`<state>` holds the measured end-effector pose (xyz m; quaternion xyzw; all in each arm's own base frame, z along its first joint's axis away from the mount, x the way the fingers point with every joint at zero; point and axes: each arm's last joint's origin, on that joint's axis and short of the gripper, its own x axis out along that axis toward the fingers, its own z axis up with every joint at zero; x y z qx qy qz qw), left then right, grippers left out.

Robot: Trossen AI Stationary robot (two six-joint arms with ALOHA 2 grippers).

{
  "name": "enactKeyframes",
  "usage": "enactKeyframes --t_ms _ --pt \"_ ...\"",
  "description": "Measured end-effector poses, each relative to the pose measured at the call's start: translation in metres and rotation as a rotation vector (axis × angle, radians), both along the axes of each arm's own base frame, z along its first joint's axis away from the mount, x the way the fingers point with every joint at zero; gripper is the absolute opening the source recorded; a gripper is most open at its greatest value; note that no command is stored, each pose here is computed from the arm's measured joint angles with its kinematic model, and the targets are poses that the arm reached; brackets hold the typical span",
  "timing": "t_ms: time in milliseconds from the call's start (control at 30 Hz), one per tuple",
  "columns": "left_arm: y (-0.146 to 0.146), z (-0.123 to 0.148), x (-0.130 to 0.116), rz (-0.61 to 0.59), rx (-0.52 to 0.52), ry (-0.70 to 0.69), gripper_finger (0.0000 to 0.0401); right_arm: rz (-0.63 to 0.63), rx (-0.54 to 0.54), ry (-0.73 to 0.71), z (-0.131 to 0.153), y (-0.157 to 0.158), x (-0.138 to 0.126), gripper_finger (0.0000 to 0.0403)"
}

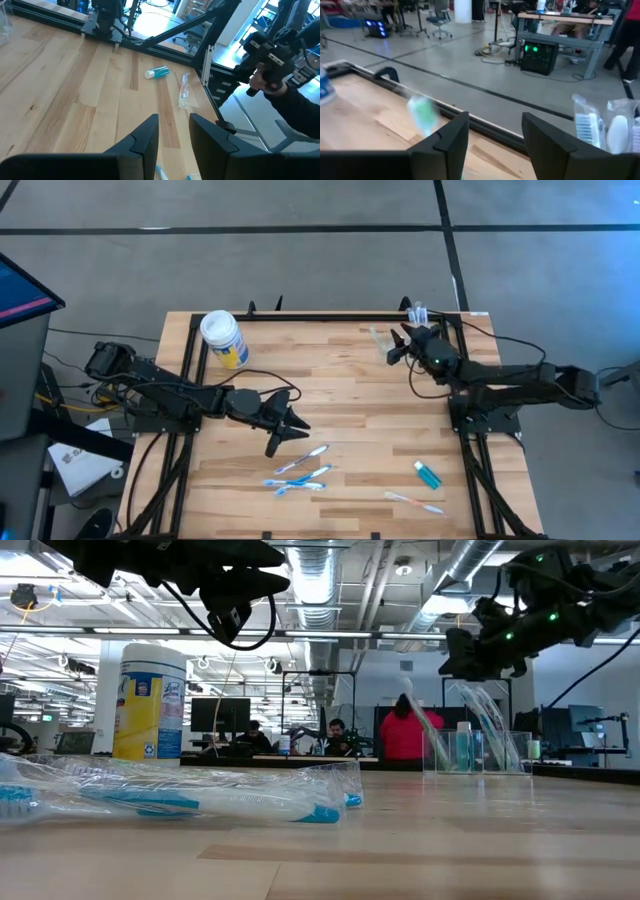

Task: Pick & Place toothbrushing station
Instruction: Put the left orange toothbrush into the left transparent organizer

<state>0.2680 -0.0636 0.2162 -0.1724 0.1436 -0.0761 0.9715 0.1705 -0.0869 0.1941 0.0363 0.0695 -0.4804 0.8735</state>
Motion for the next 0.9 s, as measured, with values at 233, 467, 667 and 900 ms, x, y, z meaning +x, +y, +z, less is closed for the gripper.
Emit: enactKeyframes --t_ms 233,467,667,900 --pt "0.000 0.000 0.000 0.000 0.000 0.001 0.0104 0.094 -0.028 -0.048 0.012 0.017 0.000 0.0182" --pt "0.001 -0.010 -0.003 0.000 0.026 0.108 0.0104 0.238 -0.055 -0.018 0.012 0.041 0.007 0.0167" --pt "0.003 -0.029 -0.013 0.005 0.067 0.328 0.0104 0.341 -0.055 -0.016 0.012 0.059 0.011 0.0155" --pt "0.008 -0.044 -0.029 0.014 0.116 0.558 0.0104 0.434 -0.055 -0.021 0.012 0.076 0.013 0.0145"
